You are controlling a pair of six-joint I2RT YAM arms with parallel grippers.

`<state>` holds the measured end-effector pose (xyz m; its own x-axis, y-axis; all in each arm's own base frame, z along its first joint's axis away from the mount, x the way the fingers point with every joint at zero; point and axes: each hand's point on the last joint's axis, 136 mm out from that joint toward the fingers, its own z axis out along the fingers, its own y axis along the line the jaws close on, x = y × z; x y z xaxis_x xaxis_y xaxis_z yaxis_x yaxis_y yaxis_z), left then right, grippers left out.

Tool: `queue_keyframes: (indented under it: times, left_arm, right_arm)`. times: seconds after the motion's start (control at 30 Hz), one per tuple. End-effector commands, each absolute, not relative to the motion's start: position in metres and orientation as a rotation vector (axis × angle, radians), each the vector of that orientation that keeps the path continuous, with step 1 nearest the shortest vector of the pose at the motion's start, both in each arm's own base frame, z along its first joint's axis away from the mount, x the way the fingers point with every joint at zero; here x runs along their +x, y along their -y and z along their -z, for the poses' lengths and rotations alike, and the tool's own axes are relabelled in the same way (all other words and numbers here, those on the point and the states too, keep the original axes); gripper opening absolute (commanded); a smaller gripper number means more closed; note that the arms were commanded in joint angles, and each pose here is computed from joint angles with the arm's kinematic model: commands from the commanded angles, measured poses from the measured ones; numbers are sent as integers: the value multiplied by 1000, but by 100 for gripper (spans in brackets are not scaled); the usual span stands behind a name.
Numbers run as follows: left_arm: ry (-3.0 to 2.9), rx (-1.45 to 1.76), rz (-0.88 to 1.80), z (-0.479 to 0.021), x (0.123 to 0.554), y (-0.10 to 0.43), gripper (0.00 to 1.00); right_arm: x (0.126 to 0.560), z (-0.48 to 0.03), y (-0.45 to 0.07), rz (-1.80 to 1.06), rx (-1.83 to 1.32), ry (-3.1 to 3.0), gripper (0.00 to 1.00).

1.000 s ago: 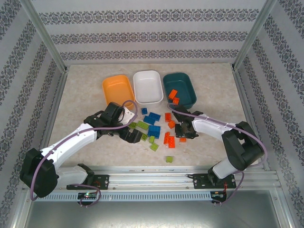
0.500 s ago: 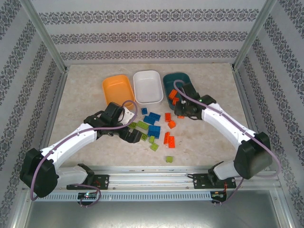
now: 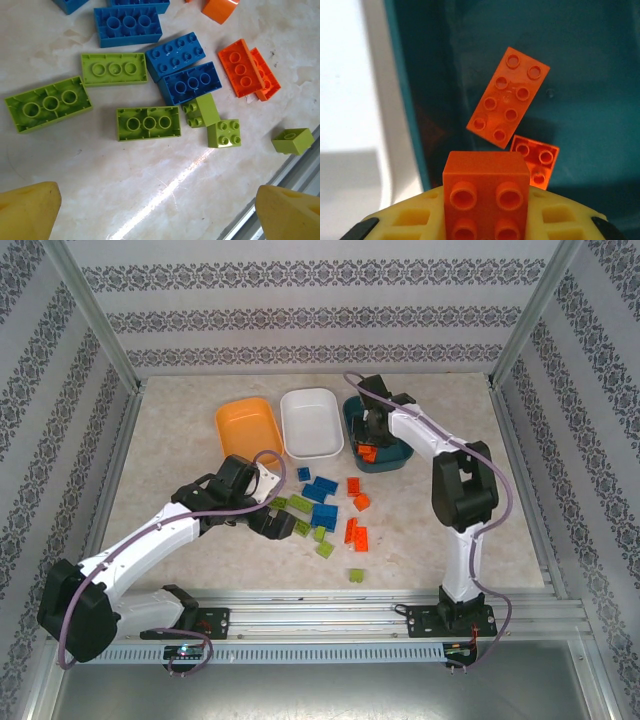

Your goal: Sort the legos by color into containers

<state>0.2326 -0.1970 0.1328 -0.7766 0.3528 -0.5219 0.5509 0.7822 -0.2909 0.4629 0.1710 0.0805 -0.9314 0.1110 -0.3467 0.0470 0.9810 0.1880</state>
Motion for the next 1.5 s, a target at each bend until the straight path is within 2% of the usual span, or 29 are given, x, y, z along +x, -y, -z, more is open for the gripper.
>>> queue_keyframes:
  times: [0.0, 0.13, 0.27, 0.53, 0.7, 0.97, 1.1, 1.27, 1.47]
  left_arm:
    - [-2488, 710, 550, -144, 236, 196, 100]
    - [-2493, 710, 548, -143, 237, 195, 100]
    - [-2492, 711, 550, -144, 237, 196, 100]
    - [-2503, 698, 529, -143, 237, 193, 100]
    - [-2507, 694, 504, -142, 239, 190, 100]
    - [-2498, 696, 496, -144, 239, 189, 100]
    - [-2489, 713, 532, -145, 237, 194, 100]
    - [-2480, 715, 544, -146, 236, 195, 100]
    - [-2482, 720, 549, -145, 235, 196, 100]
  right_arm:
    - [465, -76, -176, -284, 89, -2788, 31]
    - [463, -63, -170, -287, 111, -2808, 40]
    - [460, -71, -163, -275, 122, -2793, 54]
    - [448, -138, -158, -302, 120, -2653, 62]
    - [397, -177, -171, -312, 59, -2576, 63]
    - [264, -108, -177, -231, -3, -2726, 66]
    - [213, -87, -182, -217, -22, -2765, 68]
    - [178, -67, -183, -173, -43, -2803, 73]
    - [160, -52, -195, -139, -92, -2829, 73]
